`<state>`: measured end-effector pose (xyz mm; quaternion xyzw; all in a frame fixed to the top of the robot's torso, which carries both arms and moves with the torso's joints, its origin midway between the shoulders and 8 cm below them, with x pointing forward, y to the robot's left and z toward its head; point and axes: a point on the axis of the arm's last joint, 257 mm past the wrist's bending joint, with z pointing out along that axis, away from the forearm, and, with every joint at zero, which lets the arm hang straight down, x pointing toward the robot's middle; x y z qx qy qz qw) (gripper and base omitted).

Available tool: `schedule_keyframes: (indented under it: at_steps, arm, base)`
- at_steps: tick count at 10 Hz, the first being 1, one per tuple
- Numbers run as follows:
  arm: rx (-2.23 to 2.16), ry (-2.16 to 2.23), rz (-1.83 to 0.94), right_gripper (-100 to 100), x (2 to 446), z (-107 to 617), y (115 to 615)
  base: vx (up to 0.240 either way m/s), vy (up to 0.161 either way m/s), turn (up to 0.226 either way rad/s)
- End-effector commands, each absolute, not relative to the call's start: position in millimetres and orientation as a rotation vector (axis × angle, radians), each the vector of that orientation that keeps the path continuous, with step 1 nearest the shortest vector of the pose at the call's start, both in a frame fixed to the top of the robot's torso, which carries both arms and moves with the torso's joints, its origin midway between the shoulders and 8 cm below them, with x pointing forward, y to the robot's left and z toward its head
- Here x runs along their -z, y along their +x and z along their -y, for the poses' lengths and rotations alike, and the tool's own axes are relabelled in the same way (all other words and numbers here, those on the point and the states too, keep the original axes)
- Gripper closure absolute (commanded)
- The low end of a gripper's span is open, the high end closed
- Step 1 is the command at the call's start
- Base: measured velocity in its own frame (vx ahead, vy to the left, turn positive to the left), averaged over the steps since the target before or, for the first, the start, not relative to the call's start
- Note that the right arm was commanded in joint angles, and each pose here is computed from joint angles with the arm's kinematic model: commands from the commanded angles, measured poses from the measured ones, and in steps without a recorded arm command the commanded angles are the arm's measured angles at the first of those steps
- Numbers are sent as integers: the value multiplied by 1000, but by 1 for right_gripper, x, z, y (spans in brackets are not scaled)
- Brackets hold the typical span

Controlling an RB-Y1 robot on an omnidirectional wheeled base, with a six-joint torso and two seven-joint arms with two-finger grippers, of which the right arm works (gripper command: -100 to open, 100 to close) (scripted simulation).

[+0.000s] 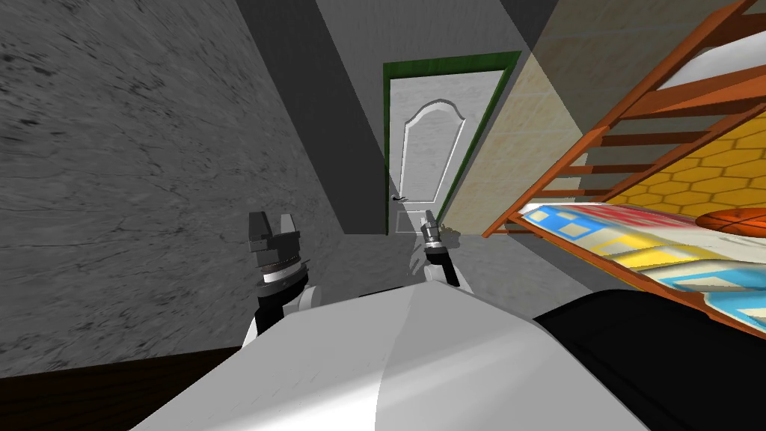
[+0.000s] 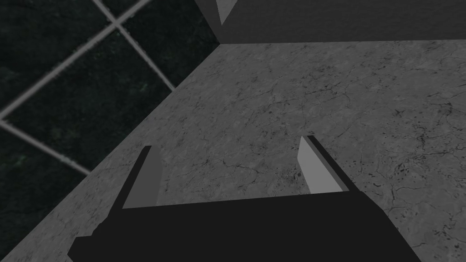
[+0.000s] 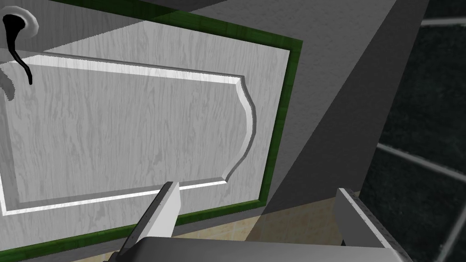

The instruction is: Pull the door open

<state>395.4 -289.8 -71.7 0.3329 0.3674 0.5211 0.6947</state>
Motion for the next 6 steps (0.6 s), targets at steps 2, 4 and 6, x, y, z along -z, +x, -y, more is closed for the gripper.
schedule_keyframes:
  at_steps: [2,4,6]
  arm:
    - [-1152,760,-842,-100,89,298,404]
    - [-1141,774,-860,-100,104,305,412]
    - [-1135,782,-869,-100,111,308,416]
  base:
    - [93,-4,35]
    - [86,9,45]
    - [75,15,25]
